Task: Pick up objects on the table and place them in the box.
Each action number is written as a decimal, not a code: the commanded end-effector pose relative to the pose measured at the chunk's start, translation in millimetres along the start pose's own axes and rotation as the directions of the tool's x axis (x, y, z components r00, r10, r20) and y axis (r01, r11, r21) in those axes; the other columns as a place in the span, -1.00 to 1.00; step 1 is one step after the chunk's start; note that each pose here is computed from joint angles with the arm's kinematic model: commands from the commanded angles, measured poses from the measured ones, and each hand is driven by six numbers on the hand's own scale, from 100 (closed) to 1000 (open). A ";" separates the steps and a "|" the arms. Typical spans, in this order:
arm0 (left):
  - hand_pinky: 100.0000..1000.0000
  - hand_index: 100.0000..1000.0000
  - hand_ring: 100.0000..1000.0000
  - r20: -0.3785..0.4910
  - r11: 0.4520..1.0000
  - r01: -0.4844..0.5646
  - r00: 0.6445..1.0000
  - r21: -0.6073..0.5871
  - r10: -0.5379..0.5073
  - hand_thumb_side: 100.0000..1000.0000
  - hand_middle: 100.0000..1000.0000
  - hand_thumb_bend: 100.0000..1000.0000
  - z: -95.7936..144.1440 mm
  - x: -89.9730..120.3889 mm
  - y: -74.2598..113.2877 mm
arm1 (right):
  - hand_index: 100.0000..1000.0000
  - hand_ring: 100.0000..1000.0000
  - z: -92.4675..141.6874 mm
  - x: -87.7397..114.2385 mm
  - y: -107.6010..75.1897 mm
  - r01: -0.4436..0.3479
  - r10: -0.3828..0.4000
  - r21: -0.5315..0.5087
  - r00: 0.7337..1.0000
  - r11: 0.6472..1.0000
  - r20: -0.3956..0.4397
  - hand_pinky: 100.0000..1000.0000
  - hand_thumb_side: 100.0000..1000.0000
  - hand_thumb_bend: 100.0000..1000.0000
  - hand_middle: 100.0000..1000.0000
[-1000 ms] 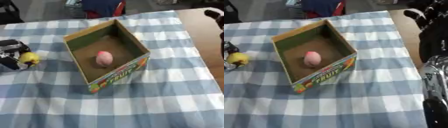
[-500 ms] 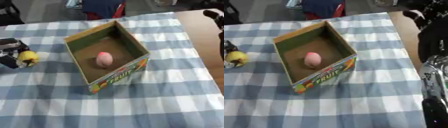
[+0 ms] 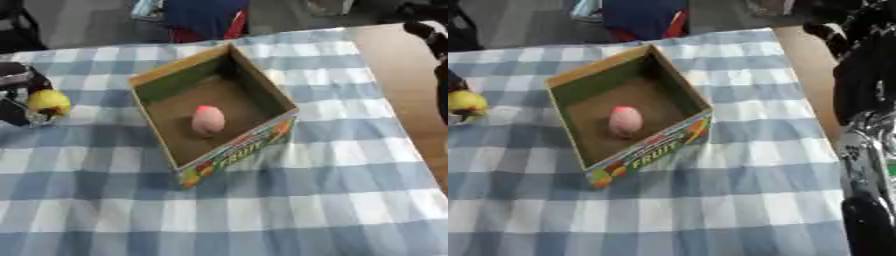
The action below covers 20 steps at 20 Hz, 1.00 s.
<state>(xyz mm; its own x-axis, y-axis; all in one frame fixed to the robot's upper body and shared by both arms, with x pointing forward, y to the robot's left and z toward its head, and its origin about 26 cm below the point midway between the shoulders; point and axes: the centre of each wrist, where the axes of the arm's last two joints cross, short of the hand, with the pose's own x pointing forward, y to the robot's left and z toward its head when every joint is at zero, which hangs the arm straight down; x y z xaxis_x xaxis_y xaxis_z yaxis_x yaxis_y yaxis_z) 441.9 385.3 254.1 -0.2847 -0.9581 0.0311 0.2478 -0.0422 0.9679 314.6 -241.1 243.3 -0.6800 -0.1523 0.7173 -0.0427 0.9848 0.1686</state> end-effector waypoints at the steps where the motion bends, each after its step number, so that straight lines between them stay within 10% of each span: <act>1: -0.81 0.10 -0.03 0.000 0.994 0.033 0.999 0.106 -0.033 -0.93 -0.31 -1.00 15.3 2.5 32.5 | 0.39 0.32 -3.4 9.2 1.7 0.004 -0.005 0.008 0.999 1.000 0.036 0.30 1.00 -1.00 0.11; 20: -0.92 -0.02 -0.10 0.155 0.867 0.030 0.980 0.497 -0.123 -0.86 -0.44 -1.00 10.0 106.9 85.0 | 0.39 0.32 -6.1 10.3 12.0 0.050 -0.052 0.036 0.998 0.998 0.045 0.30 1.00 -1.00 0.12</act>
<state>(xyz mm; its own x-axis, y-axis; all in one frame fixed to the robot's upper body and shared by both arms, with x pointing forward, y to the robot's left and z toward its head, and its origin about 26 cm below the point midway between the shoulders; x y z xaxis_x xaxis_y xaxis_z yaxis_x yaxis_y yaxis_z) 430.2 289.3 323.6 -0.4514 -0.8923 -0.0090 -0.1711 0.0766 0.9823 315.6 -232.6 248.0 -0.6867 -0.1912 0.7014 -0.0816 0.9790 0.1869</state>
